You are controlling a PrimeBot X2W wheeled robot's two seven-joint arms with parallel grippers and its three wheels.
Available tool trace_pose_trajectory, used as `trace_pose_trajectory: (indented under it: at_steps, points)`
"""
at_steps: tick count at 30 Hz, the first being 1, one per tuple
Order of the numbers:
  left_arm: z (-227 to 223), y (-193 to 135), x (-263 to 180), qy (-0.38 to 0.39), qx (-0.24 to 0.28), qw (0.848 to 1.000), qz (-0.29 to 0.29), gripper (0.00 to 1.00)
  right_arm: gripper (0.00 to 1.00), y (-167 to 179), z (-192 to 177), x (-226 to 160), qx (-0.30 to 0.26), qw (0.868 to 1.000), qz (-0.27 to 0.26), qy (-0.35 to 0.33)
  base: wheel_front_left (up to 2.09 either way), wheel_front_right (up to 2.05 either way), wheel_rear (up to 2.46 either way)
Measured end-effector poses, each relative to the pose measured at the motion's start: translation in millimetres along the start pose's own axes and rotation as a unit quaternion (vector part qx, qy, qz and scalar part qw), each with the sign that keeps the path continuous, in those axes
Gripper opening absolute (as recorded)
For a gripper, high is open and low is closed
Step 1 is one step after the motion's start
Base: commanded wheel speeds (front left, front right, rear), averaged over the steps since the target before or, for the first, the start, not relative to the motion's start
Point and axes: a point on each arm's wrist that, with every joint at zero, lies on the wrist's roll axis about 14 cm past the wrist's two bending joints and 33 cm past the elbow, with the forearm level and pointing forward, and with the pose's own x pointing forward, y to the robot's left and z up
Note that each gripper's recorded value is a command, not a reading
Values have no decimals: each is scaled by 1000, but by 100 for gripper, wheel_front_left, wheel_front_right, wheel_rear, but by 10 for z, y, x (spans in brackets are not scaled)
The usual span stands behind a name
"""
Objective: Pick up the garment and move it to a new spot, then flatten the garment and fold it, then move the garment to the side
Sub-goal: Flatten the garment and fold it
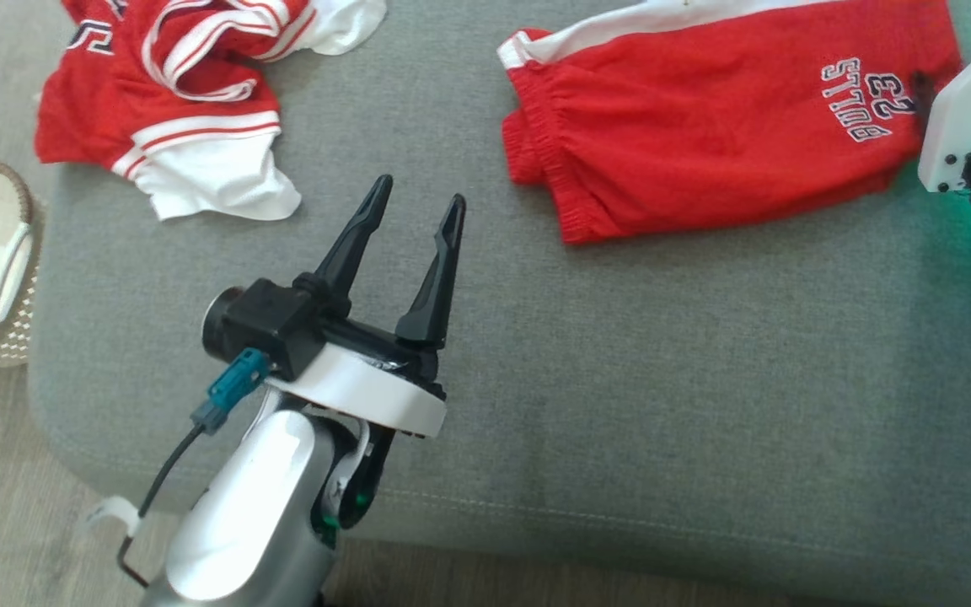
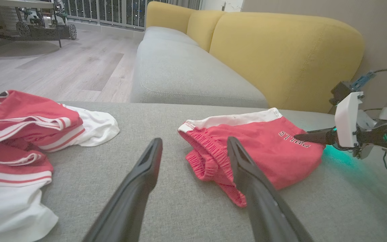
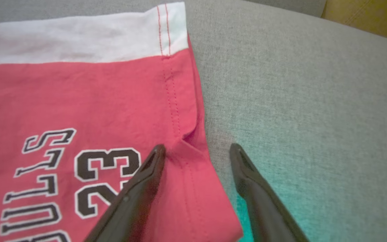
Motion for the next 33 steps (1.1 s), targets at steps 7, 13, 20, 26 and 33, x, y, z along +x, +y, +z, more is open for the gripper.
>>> trace_pose_trajectory:
  at_steps: [7, 13, 20, 26, 33]
  points:
    - [74, 4, -84, -10, -6, 1000, 11, 100, 0, 156, -26, -69, -8, 999, 11, 36, 0, 0, 0]
    - [77, -40, -120, -12, -12, 1000, 9, 100, 0, -36, -71, -247, -6, 1000, -10, 21, 0, 0, 0]
    - [90, -228, -120, -16, -25, 999, -16, 100, 0, -696, -166, -602, -41, 996, -83, 14, 0, 0, 0]
    - [108, -420, -91, -20, -32, 998, -44, 100, 0, -1276, 7, -973, -77, 985, -155, -8, 0, 0, 0]
    - [101, -490, -65, -20, -34, 998, -55, 100, 0, -1285, 191, -1062, -87, 981, -168, -36, 0, 0, 0]
